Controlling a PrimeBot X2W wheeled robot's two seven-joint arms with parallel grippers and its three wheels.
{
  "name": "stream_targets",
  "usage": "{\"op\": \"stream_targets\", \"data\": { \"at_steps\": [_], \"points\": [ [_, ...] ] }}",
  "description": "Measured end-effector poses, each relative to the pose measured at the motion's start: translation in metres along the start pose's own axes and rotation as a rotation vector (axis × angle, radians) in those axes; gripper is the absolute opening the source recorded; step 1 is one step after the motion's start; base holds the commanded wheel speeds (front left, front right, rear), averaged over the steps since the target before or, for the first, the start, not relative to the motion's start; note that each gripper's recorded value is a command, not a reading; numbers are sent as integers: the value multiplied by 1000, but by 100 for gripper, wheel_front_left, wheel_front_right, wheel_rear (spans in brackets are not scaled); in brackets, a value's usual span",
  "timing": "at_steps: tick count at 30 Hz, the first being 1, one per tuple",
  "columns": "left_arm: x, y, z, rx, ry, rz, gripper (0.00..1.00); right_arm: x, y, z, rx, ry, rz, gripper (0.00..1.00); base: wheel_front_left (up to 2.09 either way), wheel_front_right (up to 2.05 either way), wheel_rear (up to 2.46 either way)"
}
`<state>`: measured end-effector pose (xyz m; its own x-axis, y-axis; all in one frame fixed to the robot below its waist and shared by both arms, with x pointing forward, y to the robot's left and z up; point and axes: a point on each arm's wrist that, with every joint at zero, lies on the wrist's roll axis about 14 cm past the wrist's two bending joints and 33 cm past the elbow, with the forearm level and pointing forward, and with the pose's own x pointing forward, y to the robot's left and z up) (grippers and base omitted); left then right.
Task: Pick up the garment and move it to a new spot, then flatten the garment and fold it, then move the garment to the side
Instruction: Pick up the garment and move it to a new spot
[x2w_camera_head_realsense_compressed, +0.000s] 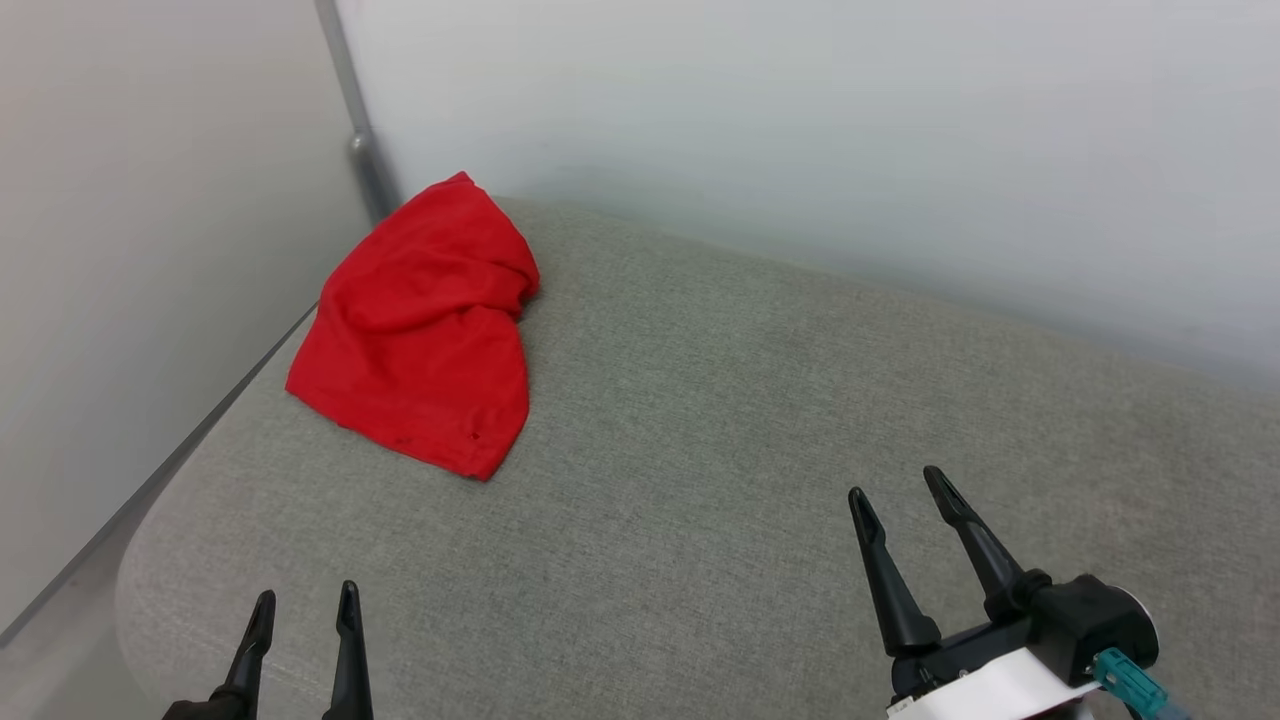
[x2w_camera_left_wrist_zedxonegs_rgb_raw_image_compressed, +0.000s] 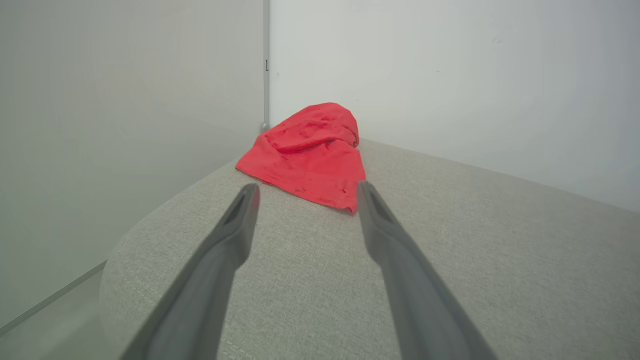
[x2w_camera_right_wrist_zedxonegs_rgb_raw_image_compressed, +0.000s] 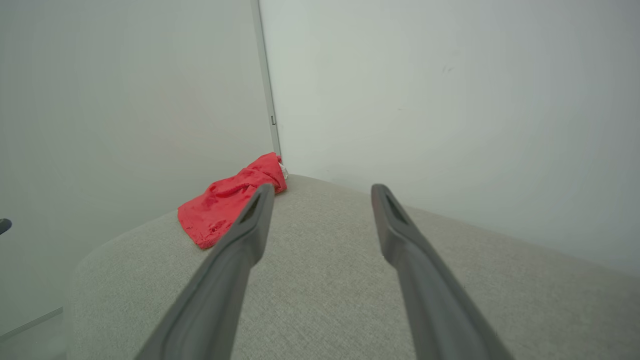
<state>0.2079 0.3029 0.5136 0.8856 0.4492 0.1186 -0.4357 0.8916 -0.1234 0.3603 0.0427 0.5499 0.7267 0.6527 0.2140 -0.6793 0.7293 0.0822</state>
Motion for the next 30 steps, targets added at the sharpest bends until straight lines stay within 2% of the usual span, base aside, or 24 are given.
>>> {"op": "stream_targets", "data": {
  "at_steps": [11,15,20,23,27,30],
  "points": [
    [3,8,3,7,-4,16,100,1,-9,-10,38,21,-24,100,0,0,0],
    [18,2,4,11,-5,-6,100,7,-16,-8,2,7,-29,100,0,0,0],
    [56,-13,7,20,-12,-64,100,18,-31,-7,-36,-15,-42,100,0,0,0],
    [83,-20,-5,61,34,-131,100,24,-44,-11,-64,-19,-59,100,0,0,0],
    [129,-28,-26,116,165,-215,100,30,-66,-18,-79,-25,-89,100,0,0,0],
    [163,-31,-42,205,298,-281,100,30,-83,-27,-102,-14,-109,100,0,0,0]
  ]
}}
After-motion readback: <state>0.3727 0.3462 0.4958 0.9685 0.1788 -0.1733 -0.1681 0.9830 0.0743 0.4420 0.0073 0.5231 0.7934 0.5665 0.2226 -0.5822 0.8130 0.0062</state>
